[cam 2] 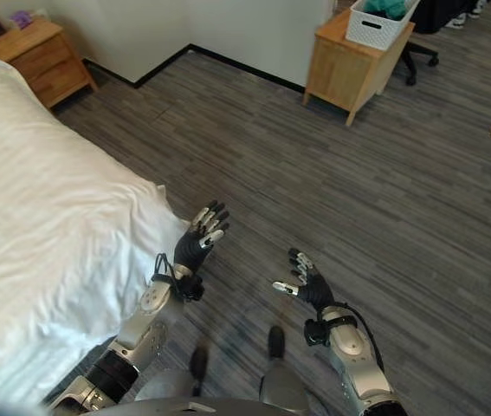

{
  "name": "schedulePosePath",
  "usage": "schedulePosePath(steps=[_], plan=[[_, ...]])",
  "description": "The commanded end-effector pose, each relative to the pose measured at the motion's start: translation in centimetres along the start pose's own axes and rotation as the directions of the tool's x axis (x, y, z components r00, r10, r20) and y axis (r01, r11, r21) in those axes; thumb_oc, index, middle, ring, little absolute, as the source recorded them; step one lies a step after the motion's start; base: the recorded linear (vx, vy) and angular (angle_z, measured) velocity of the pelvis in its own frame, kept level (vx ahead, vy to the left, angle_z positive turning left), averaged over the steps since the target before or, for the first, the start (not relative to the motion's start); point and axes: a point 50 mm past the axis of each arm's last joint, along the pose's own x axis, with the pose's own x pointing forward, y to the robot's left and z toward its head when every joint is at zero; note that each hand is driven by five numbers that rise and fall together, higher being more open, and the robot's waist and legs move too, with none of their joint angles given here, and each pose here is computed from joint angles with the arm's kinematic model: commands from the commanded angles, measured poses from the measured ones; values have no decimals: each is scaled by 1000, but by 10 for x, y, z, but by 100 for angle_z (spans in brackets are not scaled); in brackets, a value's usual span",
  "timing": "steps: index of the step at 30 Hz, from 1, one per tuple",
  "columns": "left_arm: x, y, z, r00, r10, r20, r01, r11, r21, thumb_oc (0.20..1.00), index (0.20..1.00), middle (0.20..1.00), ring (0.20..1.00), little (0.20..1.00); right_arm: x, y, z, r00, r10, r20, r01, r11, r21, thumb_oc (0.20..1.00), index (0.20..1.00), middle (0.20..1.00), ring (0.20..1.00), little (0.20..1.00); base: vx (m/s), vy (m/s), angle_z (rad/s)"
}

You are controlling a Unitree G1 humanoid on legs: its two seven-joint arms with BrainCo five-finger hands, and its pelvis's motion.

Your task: Making the bed.

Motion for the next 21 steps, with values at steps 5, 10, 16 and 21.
schedulePosePath(steps=[5, 10, 16, 21], plan=[[7, -3, 16, 992, 34, 120, -30, 999, -34, 1000, 1000, 1000, 1000, 1000, -2, 3, 16, 996, 5, 94, 0, 999, -45, 1000, 1000, 1000, 1000, 1000, 380, 93, -69], [6, 0, 18, 992, 45, 122, -41, 999, -27, 1000, 1000, 1000, 1000, 1000, -5, 7, 12, 997, -2, 77, 7, 998, -70, 1000, 1000, 1000, 1000, 1000, 311, 100, -21], [16, -5, 34, 988, -21, 152, 8, 996, 90, 1000, 1000, 1000, 1000, 1000, -3, 15, 18, 994, 23, 109, -15, 997, -75, 1000, 1000, 1000, 1000, 1000, 257, 69, 4], [14, -5, 31, 990, -31, 138, 21, 997, 76, 1000, 1000, 1000, 1000, 1000, -4, 10, 12, 996, -20, 91, 25, 998, -52, 1000, 1000, 1000, 1000, 1000, 329, 14, 51]])
